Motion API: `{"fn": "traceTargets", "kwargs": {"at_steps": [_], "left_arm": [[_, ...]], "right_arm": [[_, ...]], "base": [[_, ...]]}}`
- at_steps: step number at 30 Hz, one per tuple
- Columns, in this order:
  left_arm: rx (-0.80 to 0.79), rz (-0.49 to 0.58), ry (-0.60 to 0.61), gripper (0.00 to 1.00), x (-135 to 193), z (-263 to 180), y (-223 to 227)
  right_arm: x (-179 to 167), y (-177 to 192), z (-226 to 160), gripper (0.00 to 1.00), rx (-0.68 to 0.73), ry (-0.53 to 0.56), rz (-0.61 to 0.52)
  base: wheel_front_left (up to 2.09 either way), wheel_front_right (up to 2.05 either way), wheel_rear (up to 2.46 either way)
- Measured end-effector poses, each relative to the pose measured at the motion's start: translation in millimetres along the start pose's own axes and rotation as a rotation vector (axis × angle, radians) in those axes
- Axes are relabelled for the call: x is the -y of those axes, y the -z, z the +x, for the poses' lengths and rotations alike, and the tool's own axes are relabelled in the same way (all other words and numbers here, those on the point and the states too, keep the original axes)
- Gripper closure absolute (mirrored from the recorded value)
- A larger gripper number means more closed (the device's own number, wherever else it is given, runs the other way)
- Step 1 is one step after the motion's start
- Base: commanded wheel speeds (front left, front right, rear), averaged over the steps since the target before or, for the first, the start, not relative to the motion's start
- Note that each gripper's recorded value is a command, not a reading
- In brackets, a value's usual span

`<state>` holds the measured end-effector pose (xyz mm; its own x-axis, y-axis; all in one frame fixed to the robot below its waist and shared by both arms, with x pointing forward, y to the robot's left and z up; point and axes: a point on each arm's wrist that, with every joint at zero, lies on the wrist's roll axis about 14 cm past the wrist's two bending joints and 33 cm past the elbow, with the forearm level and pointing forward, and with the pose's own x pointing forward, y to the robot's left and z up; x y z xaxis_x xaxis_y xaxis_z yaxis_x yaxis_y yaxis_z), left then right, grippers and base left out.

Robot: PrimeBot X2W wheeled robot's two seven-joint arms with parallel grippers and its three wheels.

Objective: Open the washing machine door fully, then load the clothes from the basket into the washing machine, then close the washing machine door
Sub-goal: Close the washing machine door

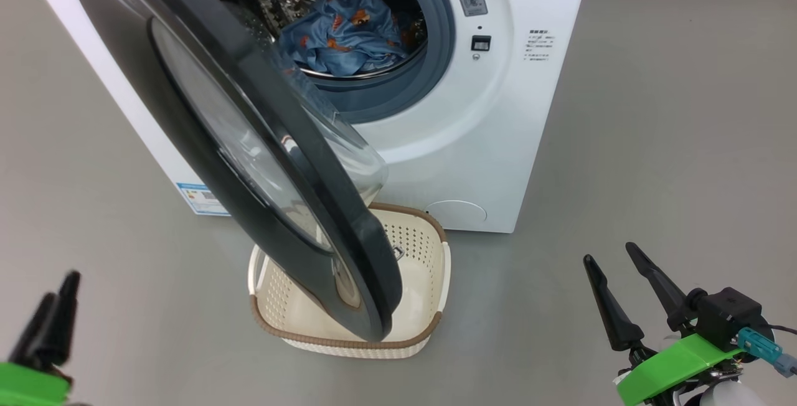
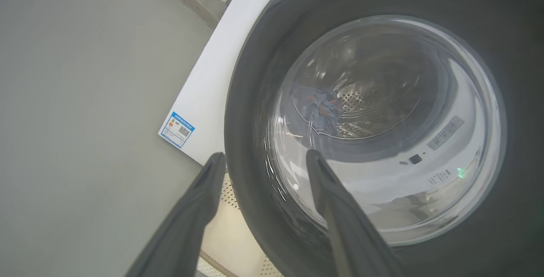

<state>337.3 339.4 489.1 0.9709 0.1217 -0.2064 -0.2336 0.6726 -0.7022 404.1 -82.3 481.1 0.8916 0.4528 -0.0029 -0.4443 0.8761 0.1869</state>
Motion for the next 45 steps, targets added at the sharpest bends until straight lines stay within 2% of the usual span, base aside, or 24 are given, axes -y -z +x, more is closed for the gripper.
{"fn": "traceTargets", "kwargs": {"at_steps": [8, 12, 19, 22, 31, 45], "left_arm": [[0.121, 0.158, -0.012, 0.00, -9, -13, 18], [0.087, 0.328, -0.004, 0.00, -13, -17, 28], [0.208, 0.589, 0.063, 0.00, 20, -15, 12], [0.199, 0.643, 0.064, 0.00, 23, -21, 25], [0.151, 0.631, 0.026, 0.00, 12, -31, 51], [0.165, 0.634, 0.023, 0.00, 13, -33, 48]], "right_arm": [[-2, 0, 2, 0.00, 0.000, -0.008, 0.000], [-3, 0, 2, 0.00, 0.000, -0.010, 0.000], [-2, 0, 3, 0.00, 0.000, -0.010, 0.001], [-2, 0, 3, 0.00, 0.000, -0.008, 0.001], [-1, 1, 1, 0.00, -0.001, -0.002, 0.002], [-2, -3, 1, 0.00, 0.009, -0.006, -0.003]], "base": [[0.00, 0.00, 0.00], [0.00, 0.00, 0.00], [0.00, 0.00, 0.00], [0.00, 0.00, 0.00], [0.00, 0.00, 0.00], [0.00, 0.00, 0.00]]}}
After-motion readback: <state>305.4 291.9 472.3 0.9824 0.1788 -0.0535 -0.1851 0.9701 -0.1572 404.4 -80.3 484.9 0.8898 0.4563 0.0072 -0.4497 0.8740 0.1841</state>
